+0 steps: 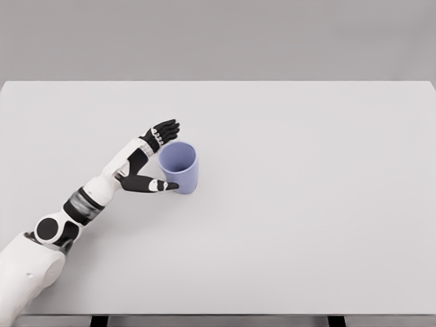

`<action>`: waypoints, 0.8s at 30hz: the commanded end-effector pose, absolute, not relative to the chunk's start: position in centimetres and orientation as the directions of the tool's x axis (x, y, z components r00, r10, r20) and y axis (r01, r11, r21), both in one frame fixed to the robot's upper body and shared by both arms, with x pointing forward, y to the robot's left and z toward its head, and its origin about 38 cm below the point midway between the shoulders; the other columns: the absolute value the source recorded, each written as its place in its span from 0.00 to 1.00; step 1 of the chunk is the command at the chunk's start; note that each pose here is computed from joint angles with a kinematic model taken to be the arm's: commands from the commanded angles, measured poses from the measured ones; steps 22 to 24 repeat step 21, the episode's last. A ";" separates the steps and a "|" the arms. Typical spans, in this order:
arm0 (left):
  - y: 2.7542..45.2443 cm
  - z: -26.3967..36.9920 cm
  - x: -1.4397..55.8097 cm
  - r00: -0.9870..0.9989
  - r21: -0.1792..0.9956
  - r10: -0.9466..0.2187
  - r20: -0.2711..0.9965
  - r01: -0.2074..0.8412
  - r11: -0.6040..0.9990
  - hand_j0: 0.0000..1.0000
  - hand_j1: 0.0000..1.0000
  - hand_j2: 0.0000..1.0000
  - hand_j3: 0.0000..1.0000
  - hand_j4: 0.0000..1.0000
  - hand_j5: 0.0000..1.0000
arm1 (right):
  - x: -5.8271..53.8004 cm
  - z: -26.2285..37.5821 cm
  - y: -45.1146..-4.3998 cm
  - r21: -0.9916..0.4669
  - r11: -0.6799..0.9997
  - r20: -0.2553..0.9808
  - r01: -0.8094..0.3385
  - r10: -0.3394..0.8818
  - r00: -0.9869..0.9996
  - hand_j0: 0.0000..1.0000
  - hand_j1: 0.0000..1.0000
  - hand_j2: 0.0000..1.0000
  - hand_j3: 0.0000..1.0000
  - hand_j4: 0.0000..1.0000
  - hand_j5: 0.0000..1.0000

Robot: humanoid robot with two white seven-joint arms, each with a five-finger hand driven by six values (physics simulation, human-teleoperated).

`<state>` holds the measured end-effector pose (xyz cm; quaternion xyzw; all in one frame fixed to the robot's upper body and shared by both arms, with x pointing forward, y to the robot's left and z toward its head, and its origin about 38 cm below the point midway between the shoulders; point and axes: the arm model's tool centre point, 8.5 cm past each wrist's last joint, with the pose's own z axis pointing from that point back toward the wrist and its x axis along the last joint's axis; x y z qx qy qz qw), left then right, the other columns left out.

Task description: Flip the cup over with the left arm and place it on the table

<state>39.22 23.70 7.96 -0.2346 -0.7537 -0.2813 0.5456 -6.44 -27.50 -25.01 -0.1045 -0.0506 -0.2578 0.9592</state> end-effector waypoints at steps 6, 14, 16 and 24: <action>26.8 8.2 39.0 -0.305 0.264 -0.072 0.950 0.654 0.709 1.00 1.00 1.00 1.00 1.00 1.00 | -6.4 -25.0 -27.5 -0.175 0.844 0.151 0.507 -0.486 0.861 1.00 1.00 1.00 1.00 1.00 1.00; 34.7 11.9 38.7 -0.360 0.473 -0.310 0.880 0.616 0.630 1.00 1.00 1.00 1.00 1.00 1.00 | -6.4 -25.0 -27.5 -0.175 0.844 0.151 0.507 -0.486 0.861 1.00 1.00 1.00 1.00 1.00 1.00; 36.3 12.5 38.6 -0.362 0.501 -0.347 0.865 0.602 0.622 1.00 1.00 1.00 1.00 1.00 1.00 | -6.4 -25.0 -27.5 -0.174 0.845 0.151 0.505 -0.484 0.862 1.00 1.00 1.00 1.00 1.00 1.00; 38.4 13.8 38.5 -0.364 0.541 -0.400 0.841 0.583 0.606 1.00 1.00 1.00 1.00 1.00 1.00 | -6.4 -25.0 -27.5 -0.174 0.845 0.151 0.505 -0.484 0.862 1.00 1.00 1.00 1.00 1.00 1.00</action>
